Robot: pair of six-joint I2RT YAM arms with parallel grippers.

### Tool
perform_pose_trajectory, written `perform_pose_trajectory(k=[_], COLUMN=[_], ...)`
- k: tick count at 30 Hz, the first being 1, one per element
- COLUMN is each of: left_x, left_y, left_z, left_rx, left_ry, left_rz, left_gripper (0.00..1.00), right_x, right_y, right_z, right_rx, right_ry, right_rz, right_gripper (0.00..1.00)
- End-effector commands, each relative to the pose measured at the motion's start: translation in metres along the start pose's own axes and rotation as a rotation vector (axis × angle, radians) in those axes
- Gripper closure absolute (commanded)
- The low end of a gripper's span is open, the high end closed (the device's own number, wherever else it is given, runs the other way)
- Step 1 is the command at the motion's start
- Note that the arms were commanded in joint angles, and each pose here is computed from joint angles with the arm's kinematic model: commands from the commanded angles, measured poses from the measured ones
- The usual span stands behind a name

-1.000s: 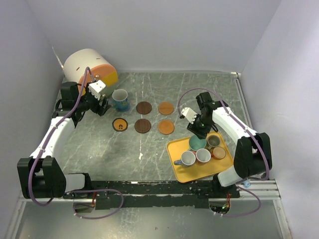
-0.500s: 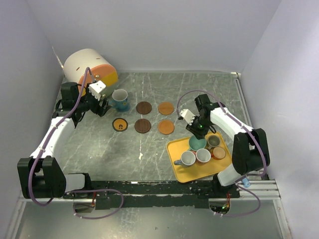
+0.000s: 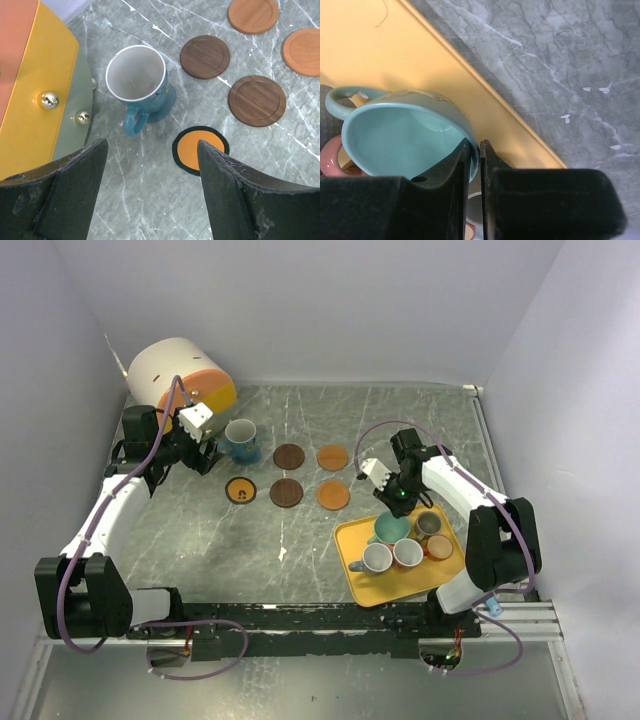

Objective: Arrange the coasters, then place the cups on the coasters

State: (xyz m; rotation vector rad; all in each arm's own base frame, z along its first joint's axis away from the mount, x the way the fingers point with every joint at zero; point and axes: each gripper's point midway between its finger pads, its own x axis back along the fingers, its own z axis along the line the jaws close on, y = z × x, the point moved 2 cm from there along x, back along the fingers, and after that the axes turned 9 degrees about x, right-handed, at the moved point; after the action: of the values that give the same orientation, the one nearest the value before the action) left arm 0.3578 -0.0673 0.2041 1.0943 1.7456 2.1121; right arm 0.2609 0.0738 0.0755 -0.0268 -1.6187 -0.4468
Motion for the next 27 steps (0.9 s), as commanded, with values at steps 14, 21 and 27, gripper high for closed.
perform_pose_trajectory(k=[14, 21, 27], left_x=[0.01, 0.013, 0.014], left_y=[0.006, 0.016, 0.024], left_z=[-0.012, -0.021, -0.04], left_rx=[-0.047, -0.029, -0.042], left_ry=[-0.051, -0.107, -0.195], left_rz=[-0.03, -0.04, -0.072], left_gripper=[0.16, 0.14, 0.13], right_x=[0.031, 0.056, 0.06], right_y=[0.029, 0.068, 0.122], right_z=[-0.013, -0.022, -0.015], right_rx=[-0.053, -0.16, -0.191], right_ry=[-0.024, -0.095, -0.057], right_rz=[-0.086, -0.146, -0.249], right_gripper=[1.0, 1.0, 1.0])
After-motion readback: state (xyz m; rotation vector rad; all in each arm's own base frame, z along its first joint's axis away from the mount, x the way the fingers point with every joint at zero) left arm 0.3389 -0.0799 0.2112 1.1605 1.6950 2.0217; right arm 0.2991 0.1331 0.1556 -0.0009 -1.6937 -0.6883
